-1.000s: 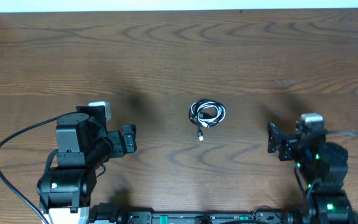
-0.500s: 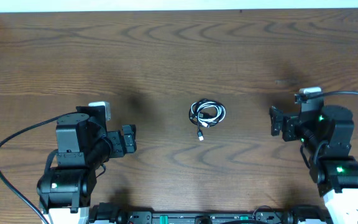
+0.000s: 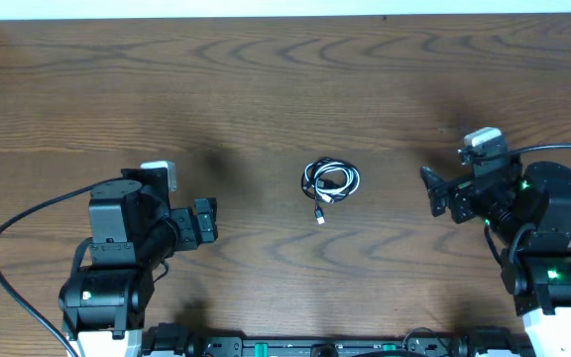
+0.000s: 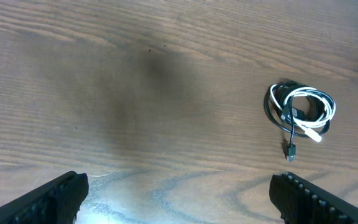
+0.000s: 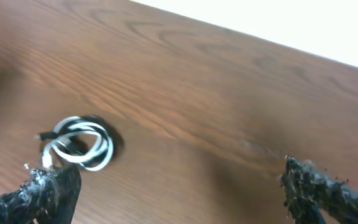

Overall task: Untangle cables
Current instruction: 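Raise both arms and move the grippers toward the cable bundle, then close both grippers on opposite sides of the black and white cable bundle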

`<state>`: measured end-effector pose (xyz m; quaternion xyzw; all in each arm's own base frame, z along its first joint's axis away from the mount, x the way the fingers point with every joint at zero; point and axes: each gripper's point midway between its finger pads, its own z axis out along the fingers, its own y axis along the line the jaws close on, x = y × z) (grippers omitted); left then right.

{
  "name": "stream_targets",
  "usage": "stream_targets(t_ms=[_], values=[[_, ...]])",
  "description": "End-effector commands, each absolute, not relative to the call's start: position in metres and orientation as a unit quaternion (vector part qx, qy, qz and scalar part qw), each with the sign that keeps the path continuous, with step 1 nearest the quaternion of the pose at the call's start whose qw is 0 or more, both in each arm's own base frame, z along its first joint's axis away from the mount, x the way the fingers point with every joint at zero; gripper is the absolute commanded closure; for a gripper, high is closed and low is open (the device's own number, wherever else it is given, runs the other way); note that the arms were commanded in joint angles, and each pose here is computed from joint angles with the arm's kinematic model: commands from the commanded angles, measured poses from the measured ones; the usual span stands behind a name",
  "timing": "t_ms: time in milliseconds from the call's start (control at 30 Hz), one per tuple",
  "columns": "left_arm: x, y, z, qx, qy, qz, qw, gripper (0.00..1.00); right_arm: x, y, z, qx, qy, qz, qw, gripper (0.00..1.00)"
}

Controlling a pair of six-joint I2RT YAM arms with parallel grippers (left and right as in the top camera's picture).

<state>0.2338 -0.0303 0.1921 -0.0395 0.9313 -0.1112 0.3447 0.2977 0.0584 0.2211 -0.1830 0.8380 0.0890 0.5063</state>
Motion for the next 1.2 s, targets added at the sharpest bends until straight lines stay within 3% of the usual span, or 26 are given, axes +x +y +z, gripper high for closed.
stream_targets(t_ms=[0, 167, 533, 733, 967, 1167], values=[[0.242, -0.032, 0.203, -0.04, 0.922, -0.12, 0.365, 0.02, 0.293, 0.08, 0.242, -0.226, 0.808, 0.132, 0.528, 0.01], [0.251, -0.036, 0.21, -0.062, 0.914, -0.143, 0.375, 0.02, 0.291, 0.089, 0.249, -0.24, 0.794, 0.155, 0.537, 0.01], [0.283, -0.087, 0.192, -0.006, 0.943, -0.171, 0.287, 0.02, 0.303, 0.072, 0.213, -0.1, 0.86, 0.183, 0.465, 0.01], [0.292, -0.137, 0.157, 0.053, 0.955, -0.181, 0.228, 0.02, 0.301, 0.053, 0.187, -0.045, 0.894, 0.143, 0.423, 0.01], [0.287, -0.173, 0.119, 0.092, 0.964, -0.185, 0.17, 0.02, 0.296, 0.059, 0.183, -0.051, 0.897, 0.161, 0.409, 0.01], [0.302, -0.186, 0.131, 0.099, 0.949, -0.215, 0.206, 0.02, 0.296, 0.063, 0.184, -0.057, 0.895, 0.172, 0.409, 0.01]])
